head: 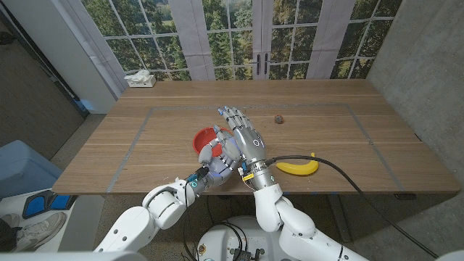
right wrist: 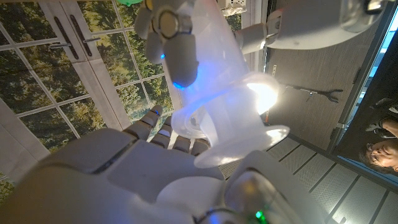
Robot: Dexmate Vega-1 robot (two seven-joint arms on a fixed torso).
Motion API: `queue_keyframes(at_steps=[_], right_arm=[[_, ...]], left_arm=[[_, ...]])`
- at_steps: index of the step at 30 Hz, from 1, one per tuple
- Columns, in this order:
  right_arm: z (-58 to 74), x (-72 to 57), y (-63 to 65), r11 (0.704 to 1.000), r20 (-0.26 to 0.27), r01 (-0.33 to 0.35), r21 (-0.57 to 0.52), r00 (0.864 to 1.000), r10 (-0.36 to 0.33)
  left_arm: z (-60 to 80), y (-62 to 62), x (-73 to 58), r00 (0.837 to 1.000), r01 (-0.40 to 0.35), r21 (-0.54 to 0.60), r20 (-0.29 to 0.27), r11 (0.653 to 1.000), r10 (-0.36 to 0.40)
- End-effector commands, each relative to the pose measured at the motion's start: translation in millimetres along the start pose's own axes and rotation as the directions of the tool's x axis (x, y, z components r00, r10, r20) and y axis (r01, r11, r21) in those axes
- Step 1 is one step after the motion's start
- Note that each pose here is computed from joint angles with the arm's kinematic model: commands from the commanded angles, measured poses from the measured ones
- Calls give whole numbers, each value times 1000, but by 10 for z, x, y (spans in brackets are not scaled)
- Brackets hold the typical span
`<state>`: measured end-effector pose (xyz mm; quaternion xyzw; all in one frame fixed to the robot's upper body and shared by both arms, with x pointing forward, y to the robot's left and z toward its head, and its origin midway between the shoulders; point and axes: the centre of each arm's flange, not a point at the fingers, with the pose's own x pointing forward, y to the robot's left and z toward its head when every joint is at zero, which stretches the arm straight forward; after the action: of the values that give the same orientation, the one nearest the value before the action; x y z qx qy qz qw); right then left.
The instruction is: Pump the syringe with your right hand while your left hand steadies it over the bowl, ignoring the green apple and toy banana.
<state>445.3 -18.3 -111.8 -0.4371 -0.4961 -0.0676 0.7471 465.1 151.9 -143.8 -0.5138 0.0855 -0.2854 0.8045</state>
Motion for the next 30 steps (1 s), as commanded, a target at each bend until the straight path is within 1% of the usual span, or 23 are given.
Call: queue_keyframes(at_steps=[1, 4, 9, 11, 14, 16, 20, 21, 26, 29, 30], right_arm=[[-45, 13, 8, 1000, -7, -9, -6, 1000, 9], [-53, 15, 7, 1000, -12, -12, -11, 1000, 12], [-50, -27, -50, 1000, 1, 1, 1, 1000, -1], [-45, -46, -69, 1000, 2, 6, -4, 1000, -6], [-53, -76, -95, 1000, 16, 26, 13, 1000, -26], [-52, -81, -100, 1000, 12, 27, 11, 1000, -27], [-61, -100, -129, 999, 24, 33, 21, 999, -34], [-66, -107, -150, 999, 31, 45, 30, 998, -46], [-95, -122, -207, 997, 38, 59, 50, 997, -61], [-109, -121, -228, 996, 37, 63, 58, 997, -65], [-126, -122, -253, 995, 36, 78, 68, 996, -81]], left_arm=[[3, -34, 19, 1000, 8, 11, -17, 1000, -8], [3, -53, 23, 1000, 15, 22, -23, 1000, -14], [20, -65, 10, 1000, -8, 41, 17, 999, 7], [28, -79, 3, 1000, -13, 49, 21, 999, 12], [50, -102, -8, 998, -26, 74, 50, 997, 23], [50, -110, -10, 998, -26, 75, 52, 997, 22], [65, -125, -8, 997, -40, 90, 71, 995, 34], [72, -124, -10, 995, -51, 97, 92, 994, 42], [75, -120, 1, 991, -76, 128, 124, 989, 60], [72, -123, 11, 989, -82, 135, 132, 987, 64], [77, -123, 20, 987, -91, 153, 147, 984, 68]])
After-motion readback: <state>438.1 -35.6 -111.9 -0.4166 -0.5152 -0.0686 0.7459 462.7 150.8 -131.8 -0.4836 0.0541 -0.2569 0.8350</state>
